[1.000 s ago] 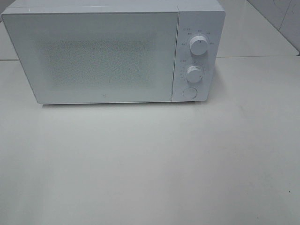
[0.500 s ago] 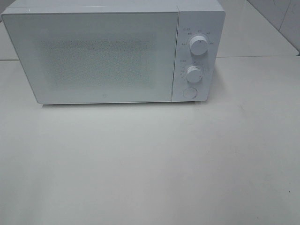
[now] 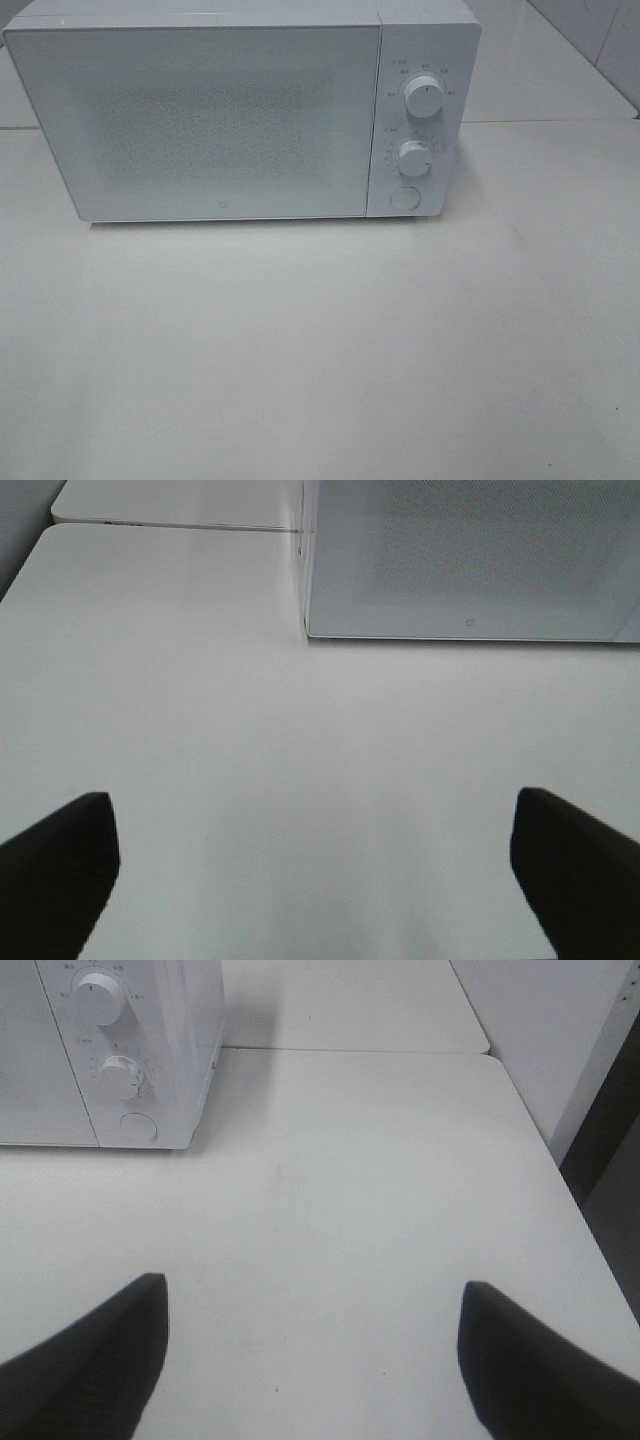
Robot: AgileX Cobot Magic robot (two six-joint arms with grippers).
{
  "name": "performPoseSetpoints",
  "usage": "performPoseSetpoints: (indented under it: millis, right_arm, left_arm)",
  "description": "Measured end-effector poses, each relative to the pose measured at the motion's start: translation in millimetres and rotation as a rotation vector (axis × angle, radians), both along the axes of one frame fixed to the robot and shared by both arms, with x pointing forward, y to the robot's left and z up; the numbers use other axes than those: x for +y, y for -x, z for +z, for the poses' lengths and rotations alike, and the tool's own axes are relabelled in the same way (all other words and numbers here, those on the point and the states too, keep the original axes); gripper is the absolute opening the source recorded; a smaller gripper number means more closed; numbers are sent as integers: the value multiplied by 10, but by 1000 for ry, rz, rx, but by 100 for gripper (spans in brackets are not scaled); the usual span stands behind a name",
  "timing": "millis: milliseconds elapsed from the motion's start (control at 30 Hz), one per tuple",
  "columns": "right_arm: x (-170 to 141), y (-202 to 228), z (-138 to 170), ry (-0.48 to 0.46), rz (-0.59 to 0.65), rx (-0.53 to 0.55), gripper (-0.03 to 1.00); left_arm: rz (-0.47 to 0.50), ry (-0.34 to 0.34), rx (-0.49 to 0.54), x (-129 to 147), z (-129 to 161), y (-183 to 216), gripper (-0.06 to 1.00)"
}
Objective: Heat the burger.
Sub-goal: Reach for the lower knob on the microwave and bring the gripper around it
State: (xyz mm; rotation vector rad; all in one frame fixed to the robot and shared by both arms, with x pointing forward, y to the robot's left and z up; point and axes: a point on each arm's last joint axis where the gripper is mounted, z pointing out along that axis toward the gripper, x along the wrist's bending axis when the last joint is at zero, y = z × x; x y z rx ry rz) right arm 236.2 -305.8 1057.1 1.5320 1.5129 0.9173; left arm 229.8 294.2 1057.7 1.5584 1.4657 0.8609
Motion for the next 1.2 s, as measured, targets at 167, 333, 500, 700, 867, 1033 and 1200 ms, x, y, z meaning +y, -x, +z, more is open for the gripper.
performPoseSetpoints:
  millis: [167,333,500,700,867,1033,1200]
  right_arm:
    - [7,-124,36,2,3,26,75]
    - [19,-256,141,4,13,-63,75]
    - [38,-475,173,7,27,-128,75]
    - [50,-627,157,14,35,-153,75]
    - [65,-806,102,20,48,-177,75]
    - [92,-1059,80,20,66,-220,75]
    - [108,-1228,55,17,75,-216,75]
  left_arm:
    - [1,-1,0,1,0,0,98]
    - [1,-1,0,1,0,0,98]
    - [1,-1,0,1,0,0,98]
    - [1,-1,0,1,0,0,98]
    - [1,-1,0,1,0,0,99]
    - [1,-1,0,1,0,0,99]
    - [1,-1,0,1,0,0,99]
